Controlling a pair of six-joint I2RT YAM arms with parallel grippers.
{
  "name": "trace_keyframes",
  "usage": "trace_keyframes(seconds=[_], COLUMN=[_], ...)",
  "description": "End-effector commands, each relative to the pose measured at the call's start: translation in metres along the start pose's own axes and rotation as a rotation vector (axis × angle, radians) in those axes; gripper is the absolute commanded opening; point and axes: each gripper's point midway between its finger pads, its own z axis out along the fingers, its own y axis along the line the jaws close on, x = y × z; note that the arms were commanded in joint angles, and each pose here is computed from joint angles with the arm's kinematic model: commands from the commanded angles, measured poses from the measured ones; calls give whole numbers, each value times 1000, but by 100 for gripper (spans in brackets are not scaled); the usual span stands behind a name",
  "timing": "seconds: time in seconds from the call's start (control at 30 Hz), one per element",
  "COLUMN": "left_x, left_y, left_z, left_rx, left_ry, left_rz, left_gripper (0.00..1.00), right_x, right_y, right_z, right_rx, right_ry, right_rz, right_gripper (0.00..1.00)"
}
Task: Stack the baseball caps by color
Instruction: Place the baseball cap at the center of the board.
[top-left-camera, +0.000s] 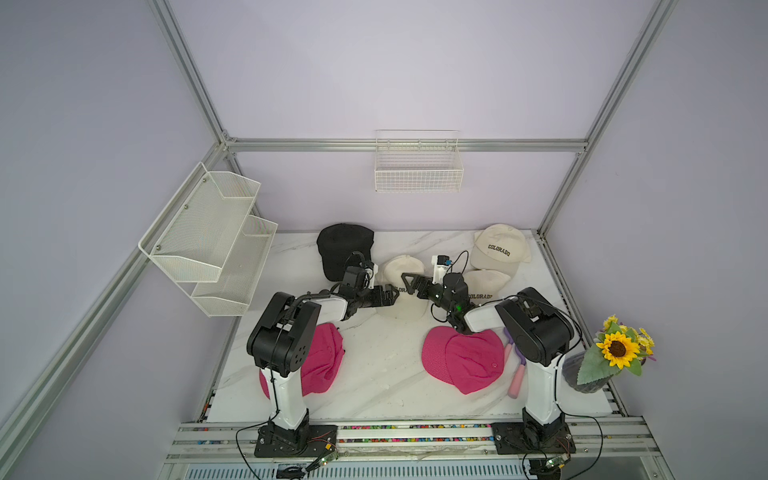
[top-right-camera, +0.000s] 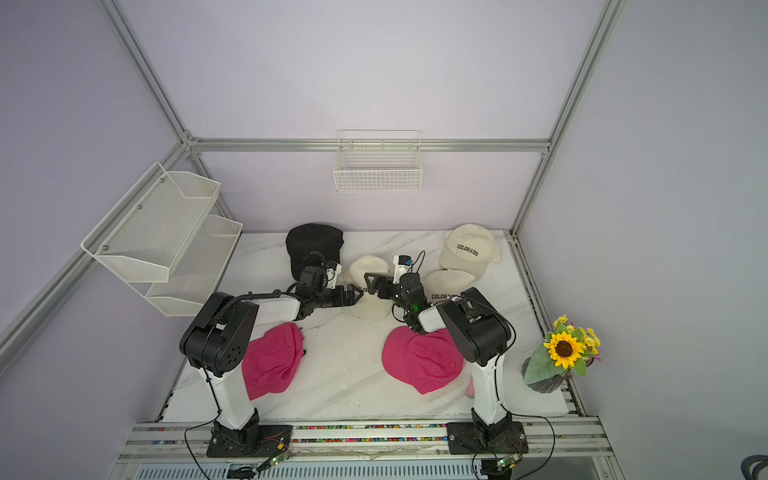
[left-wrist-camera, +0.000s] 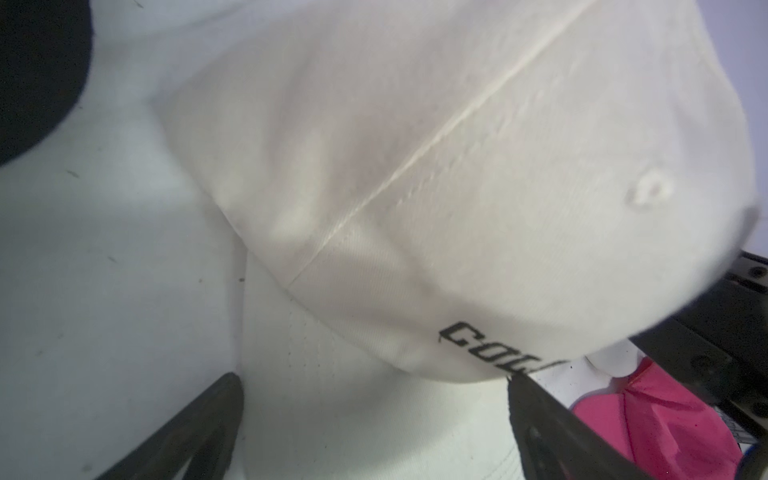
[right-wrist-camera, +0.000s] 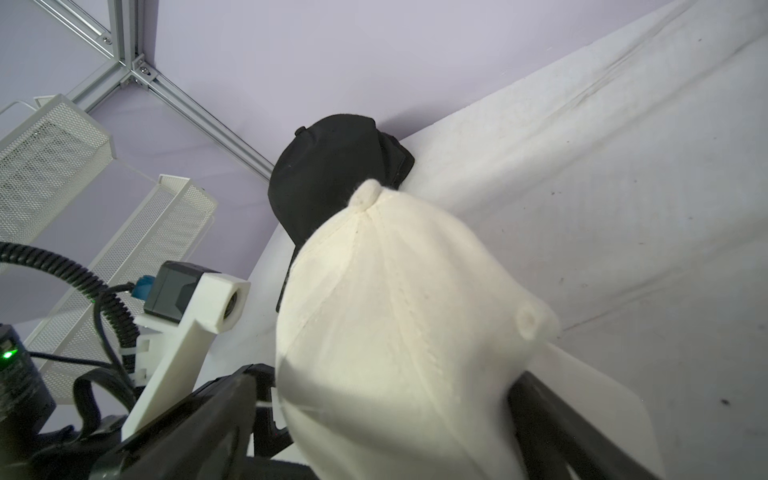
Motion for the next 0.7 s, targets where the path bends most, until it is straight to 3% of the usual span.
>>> trace_keyframes(seconds=[0.0,0.33,0.67], left_x=[17,-2,-2], left_y=[-3,-7,0], left_z=[-4,-13,-12], left_rx=[-20,-33,-52], left_ry=[52,-15,-3], left_rz=[-58,-118,-87], left_gripper=[100,100,100], right_x=[3,-18,-40], right_y=[9,-20,-20], right_z=[6,27,5], right_rx=[-4,189,260], right_ry=[-1,-13,-88], right_rz=[-9,-82,-36], right_gripper=[97,97,97])
